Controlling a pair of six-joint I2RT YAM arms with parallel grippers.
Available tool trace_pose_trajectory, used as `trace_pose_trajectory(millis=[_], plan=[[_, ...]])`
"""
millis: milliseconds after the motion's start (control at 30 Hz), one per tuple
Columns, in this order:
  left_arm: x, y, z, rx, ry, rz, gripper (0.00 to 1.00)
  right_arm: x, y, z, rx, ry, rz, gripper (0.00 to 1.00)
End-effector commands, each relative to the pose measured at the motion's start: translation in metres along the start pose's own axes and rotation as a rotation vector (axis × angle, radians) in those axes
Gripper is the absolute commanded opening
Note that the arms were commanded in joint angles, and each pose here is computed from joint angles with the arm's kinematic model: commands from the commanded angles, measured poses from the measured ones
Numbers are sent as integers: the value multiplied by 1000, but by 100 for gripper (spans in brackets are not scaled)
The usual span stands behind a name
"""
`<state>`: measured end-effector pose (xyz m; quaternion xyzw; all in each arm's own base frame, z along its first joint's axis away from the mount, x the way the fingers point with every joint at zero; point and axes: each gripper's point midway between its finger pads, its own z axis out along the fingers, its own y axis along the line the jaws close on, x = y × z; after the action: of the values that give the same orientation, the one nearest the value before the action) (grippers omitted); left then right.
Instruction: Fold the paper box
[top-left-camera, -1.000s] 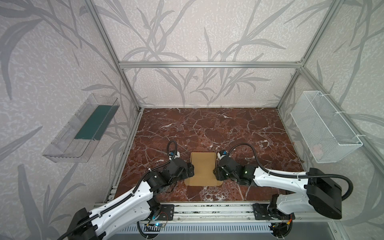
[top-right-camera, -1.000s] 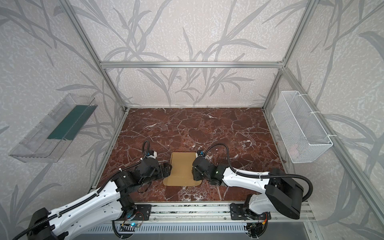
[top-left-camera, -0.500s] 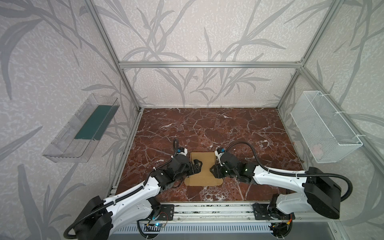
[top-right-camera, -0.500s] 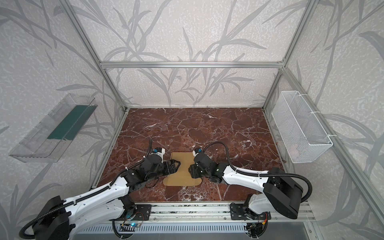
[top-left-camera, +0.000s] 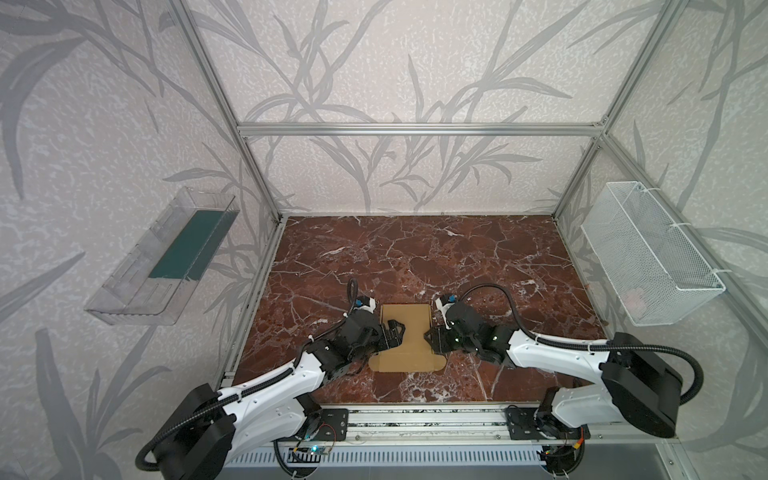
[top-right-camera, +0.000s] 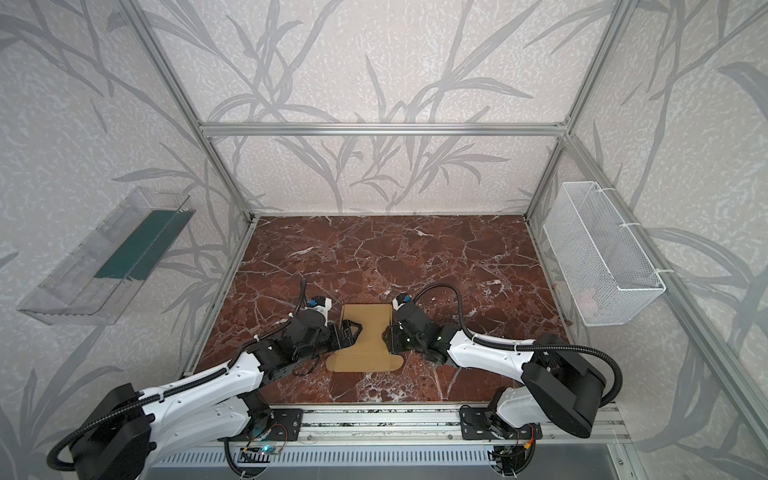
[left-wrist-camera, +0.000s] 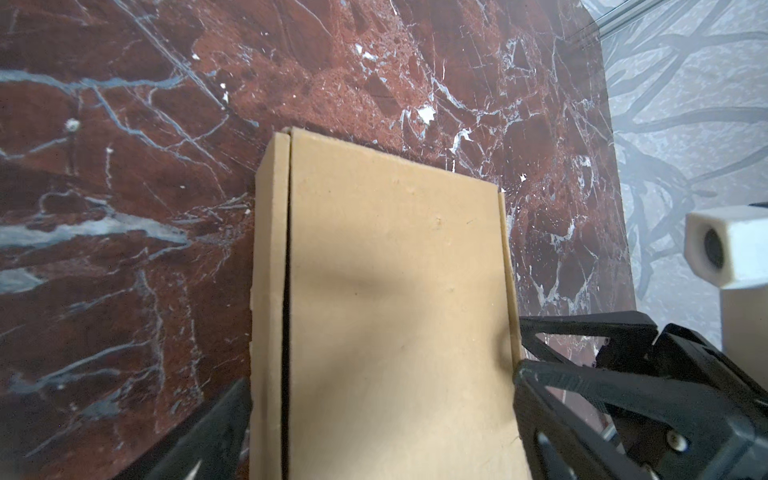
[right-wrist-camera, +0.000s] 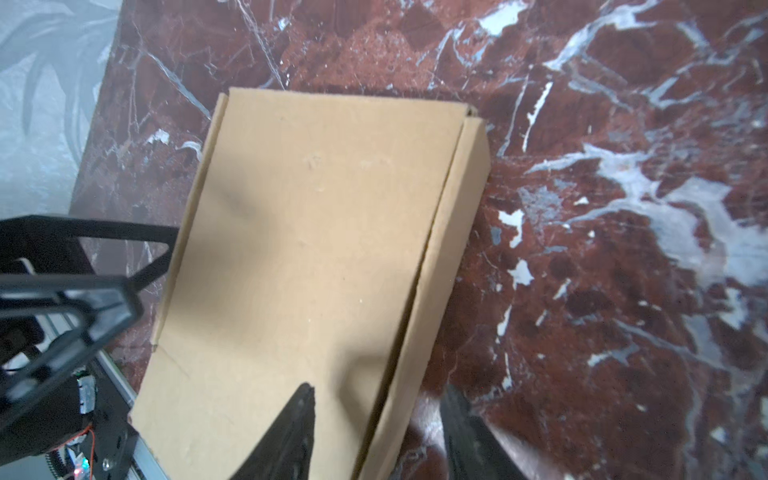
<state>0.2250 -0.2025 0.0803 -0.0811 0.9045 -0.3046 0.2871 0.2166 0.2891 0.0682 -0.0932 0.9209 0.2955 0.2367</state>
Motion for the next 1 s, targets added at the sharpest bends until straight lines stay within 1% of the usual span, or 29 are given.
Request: trace_pose_trajectory(millis=[0, 333, 600, 767, 967], plan=[[-5, -8, 2, 44, -20, -21, 99, -6, 11, 6, -64, -7, 19, 50], [-9, -20, 15, 94, -23, -62, 99, -18, 17, 16, -107, -15, 36, 49], [-25, -40, 27, 111, -38, -44, 99, -43, 10, 18, -112, -44, 52, 48], [-34, -53, 42, 110, -31, -27, 99, -63, 0, 23, -113, -50, 72, 48], [-51, -58, 64, 98, -24, -25, 99, -81, -13, 29, -101, -40, 83, 48]])
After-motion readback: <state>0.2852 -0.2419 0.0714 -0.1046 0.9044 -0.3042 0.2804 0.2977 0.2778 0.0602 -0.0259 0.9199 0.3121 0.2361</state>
